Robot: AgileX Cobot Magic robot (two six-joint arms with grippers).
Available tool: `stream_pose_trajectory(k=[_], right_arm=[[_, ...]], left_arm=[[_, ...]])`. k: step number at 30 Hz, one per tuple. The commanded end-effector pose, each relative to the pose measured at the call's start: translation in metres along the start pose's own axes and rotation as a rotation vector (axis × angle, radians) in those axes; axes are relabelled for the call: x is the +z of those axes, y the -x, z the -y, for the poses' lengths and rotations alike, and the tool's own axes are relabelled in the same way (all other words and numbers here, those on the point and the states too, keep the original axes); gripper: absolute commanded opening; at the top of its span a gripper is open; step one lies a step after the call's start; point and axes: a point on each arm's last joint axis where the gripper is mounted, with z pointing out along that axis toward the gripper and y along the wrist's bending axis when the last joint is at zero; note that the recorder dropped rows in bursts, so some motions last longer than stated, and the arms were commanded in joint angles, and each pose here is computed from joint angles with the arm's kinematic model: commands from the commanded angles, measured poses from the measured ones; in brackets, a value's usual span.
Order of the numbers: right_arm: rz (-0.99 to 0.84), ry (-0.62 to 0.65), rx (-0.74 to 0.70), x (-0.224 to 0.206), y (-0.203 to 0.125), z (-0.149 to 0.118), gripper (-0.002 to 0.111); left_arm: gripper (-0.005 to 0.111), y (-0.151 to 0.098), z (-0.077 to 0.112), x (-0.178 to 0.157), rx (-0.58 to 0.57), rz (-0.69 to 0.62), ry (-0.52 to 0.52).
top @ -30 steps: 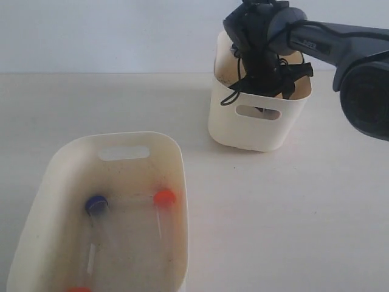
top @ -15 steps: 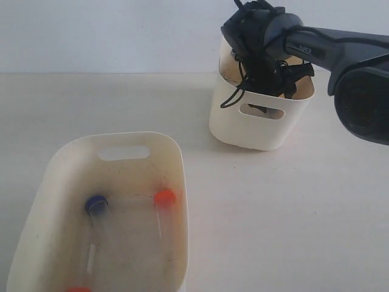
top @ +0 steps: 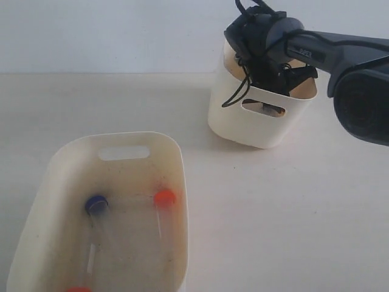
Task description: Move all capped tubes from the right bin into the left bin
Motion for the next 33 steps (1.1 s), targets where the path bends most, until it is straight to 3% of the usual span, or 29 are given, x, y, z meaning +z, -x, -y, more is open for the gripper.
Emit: stream_pose_trajectory(k=[1,6,9,10,12,22,28,33], right_arm=[[-0.01,0.108,0.026,0.003,-0.001,-0.013,0.001],[0.057,0.134,0.062,-0.022,0.011,-0.003,0.007],[0.079,0.163,0.084,-0.034,0.015,0.0,0.022],[0.089,0.178,0.096,-0.039,0.017,0.001,0.036],[0.1,0.192,0.11,-0.043,0.019,0.001,0.048],[0.227,0.321,0.216,-0.094,0.032,-0.011,0.05],[0.172,0.291,0.33,-0.065,0.03,-0.023,0.05],[0.194,0.175,0.299,-0.05,0.03,-0.021,0.05]], left_arm=[[0.004,0.003,0.0,-0.001,-0.013,0.021,0.001],[0.004,0.003,0.0,-0.001,-0.013,0.021,0.001],[0.004,0.003,0.0,-0.001,-0.013,0.021,0.001],[0.004,0.003,0.0,-0.001,-0.013,0.021,0.001],[0.004,0.003,0.0,-0.001,-0.013,0.021,0.001],[0.004,0.003,0.0,-0.001,-0.013,0.021,0.001],[0.004,0.003,0.0,-0.001,-0.013,0.021,0.001],[0.004,0.003,0.0,-0.001,-0.013,0.021,0.001]])
